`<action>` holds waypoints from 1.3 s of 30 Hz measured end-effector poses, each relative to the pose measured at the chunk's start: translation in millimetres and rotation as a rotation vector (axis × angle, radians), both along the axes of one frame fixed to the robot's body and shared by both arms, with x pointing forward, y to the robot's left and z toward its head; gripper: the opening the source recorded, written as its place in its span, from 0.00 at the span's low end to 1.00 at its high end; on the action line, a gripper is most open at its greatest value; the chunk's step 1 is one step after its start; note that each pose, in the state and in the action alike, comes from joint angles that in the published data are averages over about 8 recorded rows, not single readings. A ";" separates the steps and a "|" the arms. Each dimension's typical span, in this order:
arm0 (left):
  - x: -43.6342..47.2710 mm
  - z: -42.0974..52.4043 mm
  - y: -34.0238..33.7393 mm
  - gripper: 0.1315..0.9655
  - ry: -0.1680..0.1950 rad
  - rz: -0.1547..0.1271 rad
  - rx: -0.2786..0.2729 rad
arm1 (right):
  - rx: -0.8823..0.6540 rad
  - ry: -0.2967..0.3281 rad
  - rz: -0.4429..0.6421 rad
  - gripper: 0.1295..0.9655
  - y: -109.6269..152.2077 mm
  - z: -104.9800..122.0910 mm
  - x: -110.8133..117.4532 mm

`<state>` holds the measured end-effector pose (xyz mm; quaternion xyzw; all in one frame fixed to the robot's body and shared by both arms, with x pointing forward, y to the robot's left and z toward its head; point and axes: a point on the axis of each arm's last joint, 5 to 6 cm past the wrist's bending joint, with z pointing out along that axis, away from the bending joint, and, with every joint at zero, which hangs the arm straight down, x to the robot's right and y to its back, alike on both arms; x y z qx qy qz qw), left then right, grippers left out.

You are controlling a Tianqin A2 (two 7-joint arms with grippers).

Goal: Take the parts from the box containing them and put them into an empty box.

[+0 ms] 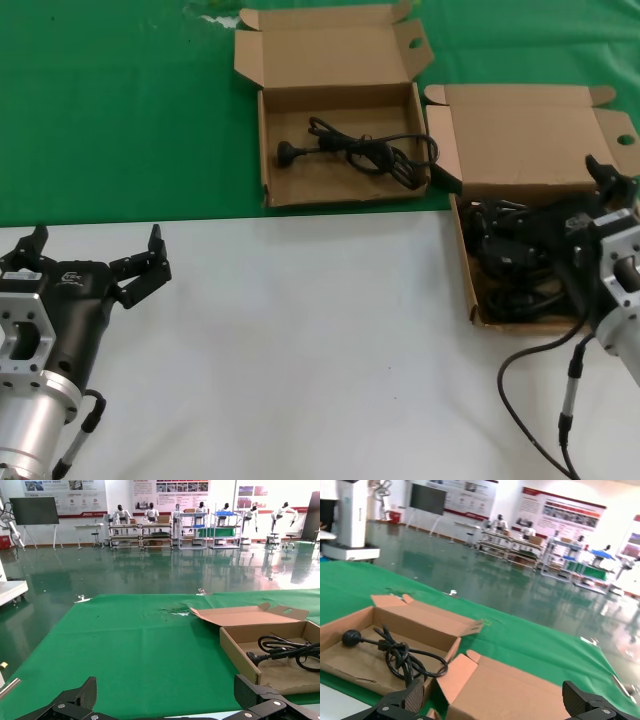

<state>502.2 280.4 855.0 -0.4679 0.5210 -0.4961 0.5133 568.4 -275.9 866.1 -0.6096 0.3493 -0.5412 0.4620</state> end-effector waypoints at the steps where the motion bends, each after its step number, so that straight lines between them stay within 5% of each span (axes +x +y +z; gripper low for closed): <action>1: 0.0 0.0 0.0 0.98 0.000 0.000 0.000 | 0.015 0.002 -0.008 1.00 -0.2 -0.9 -3.2; 17: 0.0 0.0 0.0 1.00 0.000 0.000 0.000 | 0.224 0.021 -0.118 1.00 -3.4 -9.9 -49.5; 39: 0.0 0.0 0.0 1.00 0.000 0.000 0.000 | 0.237 0.022 -0.125 1.00 -3.7 -10.2 -52.4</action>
